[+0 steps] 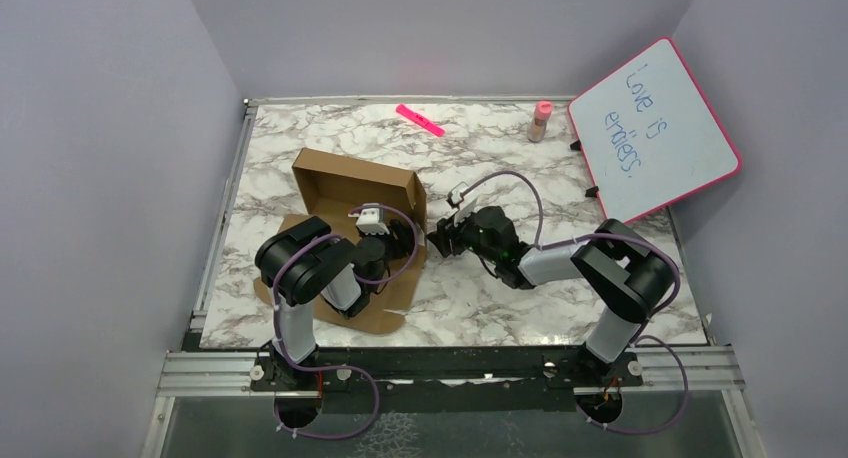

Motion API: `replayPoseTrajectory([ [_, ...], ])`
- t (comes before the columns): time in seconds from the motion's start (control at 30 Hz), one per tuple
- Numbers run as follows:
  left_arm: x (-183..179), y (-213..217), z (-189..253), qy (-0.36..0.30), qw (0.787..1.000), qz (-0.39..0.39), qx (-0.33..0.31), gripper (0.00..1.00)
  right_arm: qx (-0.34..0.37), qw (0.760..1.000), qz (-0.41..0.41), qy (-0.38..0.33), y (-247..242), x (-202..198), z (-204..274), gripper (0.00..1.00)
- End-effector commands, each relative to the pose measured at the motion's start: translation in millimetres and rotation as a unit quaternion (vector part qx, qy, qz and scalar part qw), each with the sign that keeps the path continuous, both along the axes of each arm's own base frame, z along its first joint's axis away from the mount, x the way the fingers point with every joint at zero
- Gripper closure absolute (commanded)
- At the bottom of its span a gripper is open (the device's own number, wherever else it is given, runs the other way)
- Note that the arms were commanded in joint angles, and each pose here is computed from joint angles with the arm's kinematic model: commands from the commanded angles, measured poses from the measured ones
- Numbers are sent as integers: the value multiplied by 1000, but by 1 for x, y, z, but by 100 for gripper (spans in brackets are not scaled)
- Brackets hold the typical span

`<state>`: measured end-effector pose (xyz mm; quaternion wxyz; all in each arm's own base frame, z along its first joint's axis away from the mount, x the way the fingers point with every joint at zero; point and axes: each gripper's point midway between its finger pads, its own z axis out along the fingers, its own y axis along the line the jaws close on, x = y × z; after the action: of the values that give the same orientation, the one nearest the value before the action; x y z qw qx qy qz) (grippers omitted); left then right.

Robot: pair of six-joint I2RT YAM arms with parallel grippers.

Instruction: Fold the paper box

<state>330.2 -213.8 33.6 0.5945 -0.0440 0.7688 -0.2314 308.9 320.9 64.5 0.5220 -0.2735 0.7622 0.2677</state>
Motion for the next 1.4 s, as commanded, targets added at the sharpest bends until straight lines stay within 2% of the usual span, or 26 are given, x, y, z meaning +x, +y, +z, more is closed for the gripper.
replayPoseTrajectory([
  [0.0,-19,3,-38,61,998,-22,26,40,65,995,71,-38,36,-2,39,46],
  [0.27,-20,-1,-41,66,997,-28,24,39,83,992,92,-39,47,-3,55,44],
  [0.53,-22,6,-48,70,997,-19,31,40,94,993,66,-31,45,19,64,43],
  [0.83,-24,8,-45,62,998,-17,25,40,70,996,48,-40,34,35,67,42],
  [1.37,-26,6,-36,44,999,-27,10,39,91,993,69,-36,37,60,84,41],
])
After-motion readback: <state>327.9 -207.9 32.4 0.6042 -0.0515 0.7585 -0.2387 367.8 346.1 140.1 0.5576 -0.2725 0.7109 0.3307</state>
